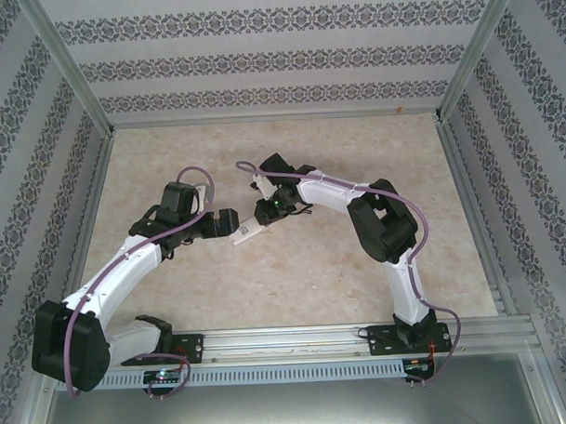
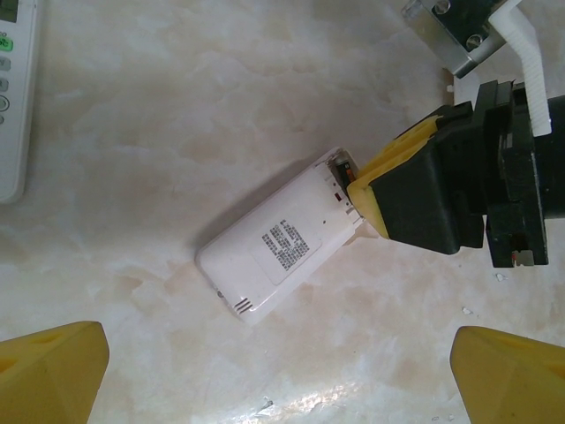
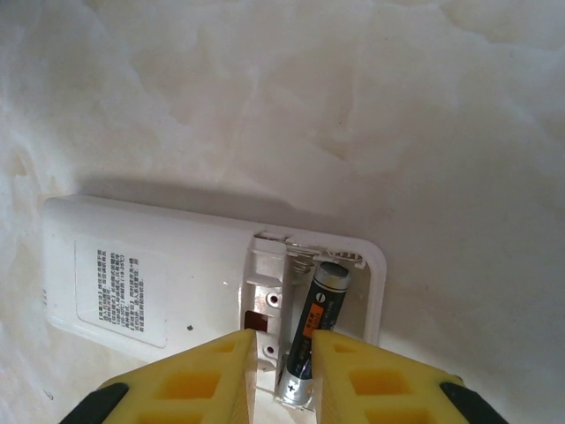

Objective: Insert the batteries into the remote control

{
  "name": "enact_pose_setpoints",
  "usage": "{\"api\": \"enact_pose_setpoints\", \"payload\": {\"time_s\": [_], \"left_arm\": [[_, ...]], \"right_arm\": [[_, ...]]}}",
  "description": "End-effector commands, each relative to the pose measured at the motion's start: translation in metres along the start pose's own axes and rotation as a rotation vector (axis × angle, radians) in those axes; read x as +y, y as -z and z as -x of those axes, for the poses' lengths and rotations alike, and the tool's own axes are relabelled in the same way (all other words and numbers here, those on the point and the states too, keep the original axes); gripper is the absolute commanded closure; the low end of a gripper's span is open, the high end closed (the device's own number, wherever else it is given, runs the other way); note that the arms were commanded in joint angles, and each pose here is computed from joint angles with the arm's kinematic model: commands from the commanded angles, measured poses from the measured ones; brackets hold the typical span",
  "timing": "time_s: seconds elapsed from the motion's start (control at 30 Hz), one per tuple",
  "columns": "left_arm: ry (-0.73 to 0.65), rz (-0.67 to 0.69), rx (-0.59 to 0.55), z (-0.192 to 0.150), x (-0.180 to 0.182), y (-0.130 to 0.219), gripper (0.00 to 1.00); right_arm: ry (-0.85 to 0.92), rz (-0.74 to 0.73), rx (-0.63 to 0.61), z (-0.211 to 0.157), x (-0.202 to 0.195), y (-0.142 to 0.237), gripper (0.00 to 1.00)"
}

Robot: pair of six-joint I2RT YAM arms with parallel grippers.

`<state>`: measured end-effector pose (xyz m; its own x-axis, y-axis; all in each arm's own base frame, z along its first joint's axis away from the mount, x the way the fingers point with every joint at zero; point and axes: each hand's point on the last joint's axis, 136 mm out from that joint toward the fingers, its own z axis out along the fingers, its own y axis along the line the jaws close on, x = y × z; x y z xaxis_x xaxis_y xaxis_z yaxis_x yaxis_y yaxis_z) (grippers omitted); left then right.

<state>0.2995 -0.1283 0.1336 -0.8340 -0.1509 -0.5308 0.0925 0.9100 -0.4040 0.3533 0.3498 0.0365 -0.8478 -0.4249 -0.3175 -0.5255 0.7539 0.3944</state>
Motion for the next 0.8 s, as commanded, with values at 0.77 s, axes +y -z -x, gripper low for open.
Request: {"api": "enact_pose_setpoints", "payload": {"time_s": [0.77], "left_arm": [[0.015, 0.019, -0.004, 0.002, 0.007, -0.003, 0.0]], "right_arm": [[0.055, -0.203, -0.017, 0.004, -0.013, 0.009, 0.84]]}}
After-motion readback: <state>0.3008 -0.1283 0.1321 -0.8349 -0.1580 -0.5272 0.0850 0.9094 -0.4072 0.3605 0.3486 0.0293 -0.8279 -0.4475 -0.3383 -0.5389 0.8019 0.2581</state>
